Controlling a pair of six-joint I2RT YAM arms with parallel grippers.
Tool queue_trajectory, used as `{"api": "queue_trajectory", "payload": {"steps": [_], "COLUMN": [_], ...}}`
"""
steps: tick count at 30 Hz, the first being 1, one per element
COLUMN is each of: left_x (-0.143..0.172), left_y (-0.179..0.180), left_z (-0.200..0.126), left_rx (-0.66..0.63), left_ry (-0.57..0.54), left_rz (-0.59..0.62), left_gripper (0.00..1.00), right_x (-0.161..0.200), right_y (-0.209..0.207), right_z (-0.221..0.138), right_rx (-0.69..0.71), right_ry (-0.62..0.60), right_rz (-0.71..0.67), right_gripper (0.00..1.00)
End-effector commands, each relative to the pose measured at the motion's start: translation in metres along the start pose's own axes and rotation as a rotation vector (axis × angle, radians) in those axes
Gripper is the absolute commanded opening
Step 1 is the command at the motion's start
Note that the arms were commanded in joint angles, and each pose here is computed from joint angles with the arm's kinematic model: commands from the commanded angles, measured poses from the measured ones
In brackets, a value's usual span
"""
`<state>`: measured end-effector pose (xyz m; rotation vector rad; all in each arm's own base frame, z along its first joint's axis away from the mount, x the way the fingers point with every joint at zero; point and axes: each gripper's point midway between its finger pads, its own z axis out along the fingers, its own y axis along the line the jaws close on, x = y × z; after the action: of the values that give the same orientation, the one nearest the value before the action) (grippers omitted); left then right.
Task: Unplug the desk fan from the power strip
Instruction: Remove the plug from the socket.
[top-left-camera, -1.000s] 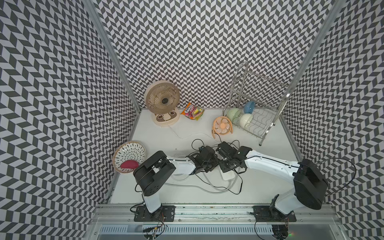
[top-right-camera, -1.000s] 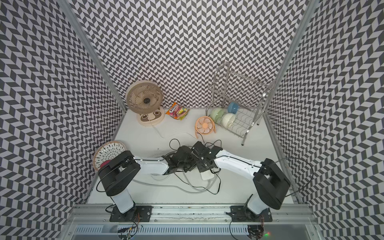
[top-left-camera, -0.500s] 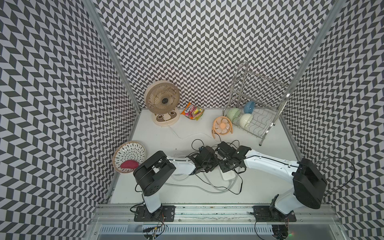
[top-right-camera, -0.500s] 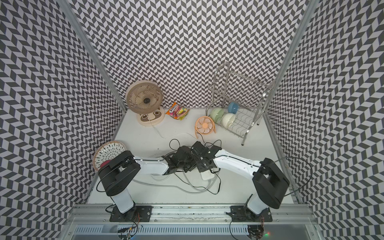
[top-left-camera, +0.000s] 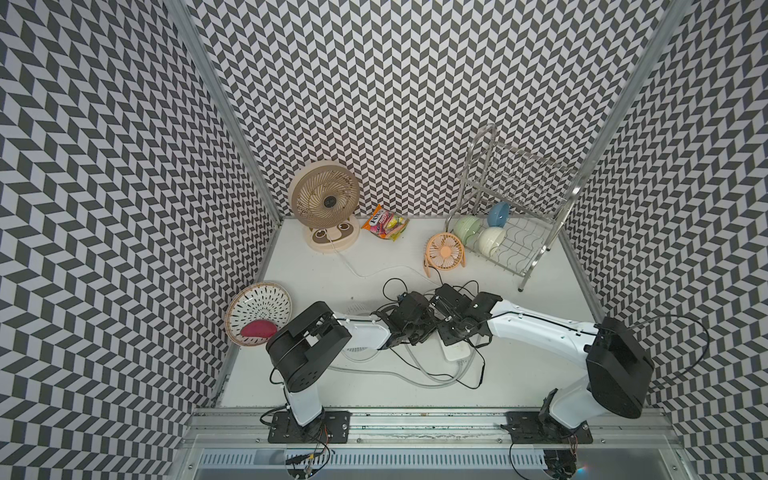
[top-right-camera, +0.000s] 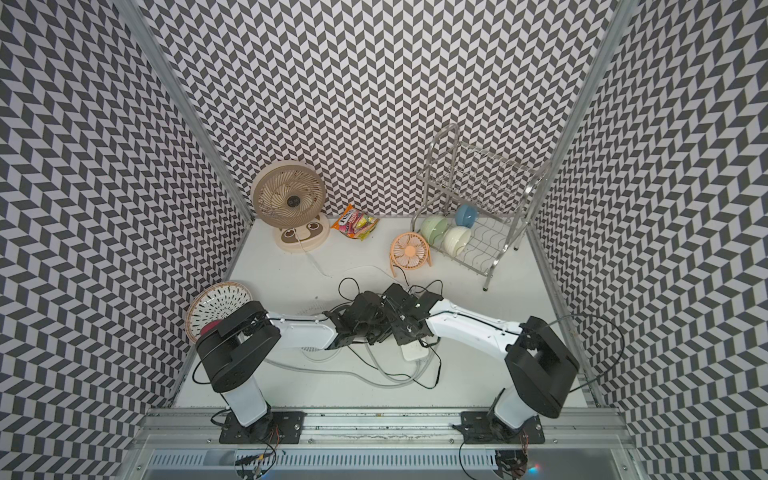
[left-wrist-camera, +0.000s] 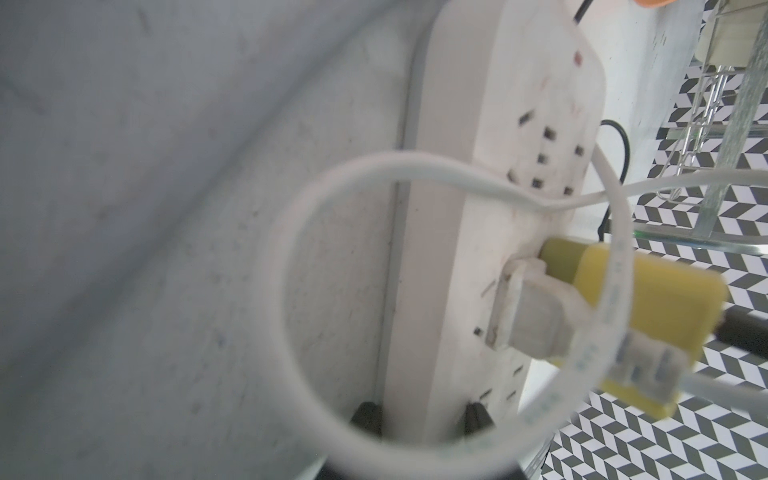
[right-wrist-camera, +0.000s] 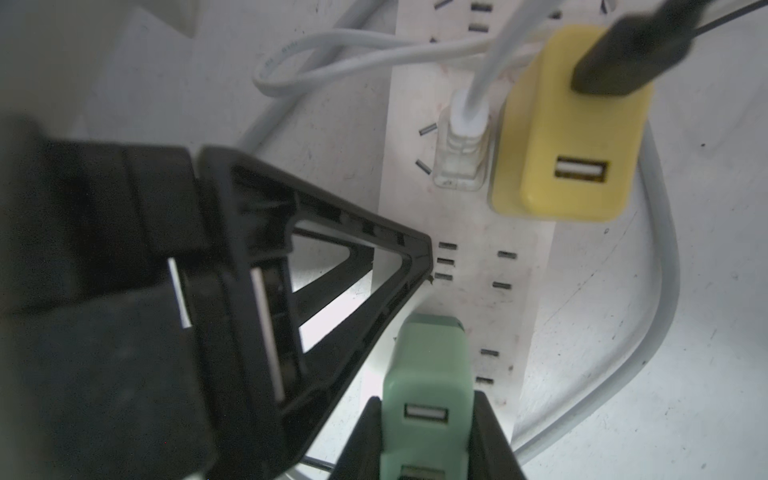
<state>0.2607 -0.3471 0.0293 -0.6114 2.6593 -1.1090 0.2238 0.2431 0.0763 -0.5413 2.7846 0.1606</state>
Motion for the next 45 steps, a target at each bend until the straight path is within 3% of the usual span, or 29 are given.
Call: {"api": "queue_trajectory", "payload": {"steps": [1,2,5,8,12,15,17,19,22,24,26,29,32,36,42,45], "left_x": [0.022,0.022,0.023,0.023,0.023,0.022,0.022,0.023,0.022,0.022,0.022,0.022,0.022,0.022,0.023,0.023], "left_y": [0.099,0.099,0.100,0.100,0.101,0.101,0.102,0.103,0.103,0.103,0.103,0.104,0.105,0.105,0.106,0.106], "left_z": [0.007,0.007,0.008,0.008,0.009,0.008,0.008,0.009,0.009,0.008,0.008,0.007,0.006,0.008,0.009,0.009], "left_rx": [-0.320,-0.319,-0.322,-0.321,-0.325,-0.327,-0.326,-0.328,-0.331,-0.329,-0.328,-0.333,-0.332,-0.333,-0.337,-0.338], "left_ry": [0.068,0.067,0.071,0.071,0.074,0.071,0.070,0.076,0.074,0.072,0.071,0.067,0.067,0.073,0.074,0.076], "left_rz": [-0.055,-0.055,-0.056,-0.059,-0.062,-0.063,-0.067,-0.066,-0.067,-0.071,-0.071,-0.073,-0.074,-0.074,-0.078,-0.077], "left_gripper": [0.36,0.36,0.36,0.36,0.36,0.36,0.36,0.36,0.36,0.36,0.36,0.36,0.36,0.36,0.36,0.36], "right_x": [-0.051,-0.049,-0.047,-0.054,-0.049,-0.053,-0.046,-0.049,-0.054,-0.049,-0.052,-0.060,-0.059,-0.052,-0.045,-0.054], "right_y": [0.054,0.051,0.069,0.040,0.069,0.044,0.062,0.077,0.045,0.054,0.057,0.014,-0.001,0.022,0.090,0.070], "right_z": [-0.040,-0.038,-0.047,-0.039,-0.050,-0.039,-0.043,-0.052,-0.039,-0.040,-0.047,-0.042,-0.040,-0.035,-0.050,-0.053], "right_rx": [-0.215,-0.190,-0.319,-0.138,-0.330,-0.171,-0.278,-0.397,-0.196,-0.258,-0.308,-0.116,-0.117,-0.218,-0.382,-0.314], "right_ry": [-0.222,-0.193,-0.215,-0.231,-0.234,-0.235,-0.182,-0.234,-0.240,-0.188,-0.238,-0.272,-0.233,-0.211,-0.212,-0.255], "right_rz": [0.009,-0.004,-0.014,0.024,-0.008,0.032,-0.014,-0.008,0.039,0.004,0.030,0.090,0.108,0.078,-0.018,0.017], "right_gripper": [0.22,0.22,0.23,0.22,0.22,0.21,0.22,0.22,0.21,0.21,0.21,0.21,0.21,0.20,0.21,0.21]}}
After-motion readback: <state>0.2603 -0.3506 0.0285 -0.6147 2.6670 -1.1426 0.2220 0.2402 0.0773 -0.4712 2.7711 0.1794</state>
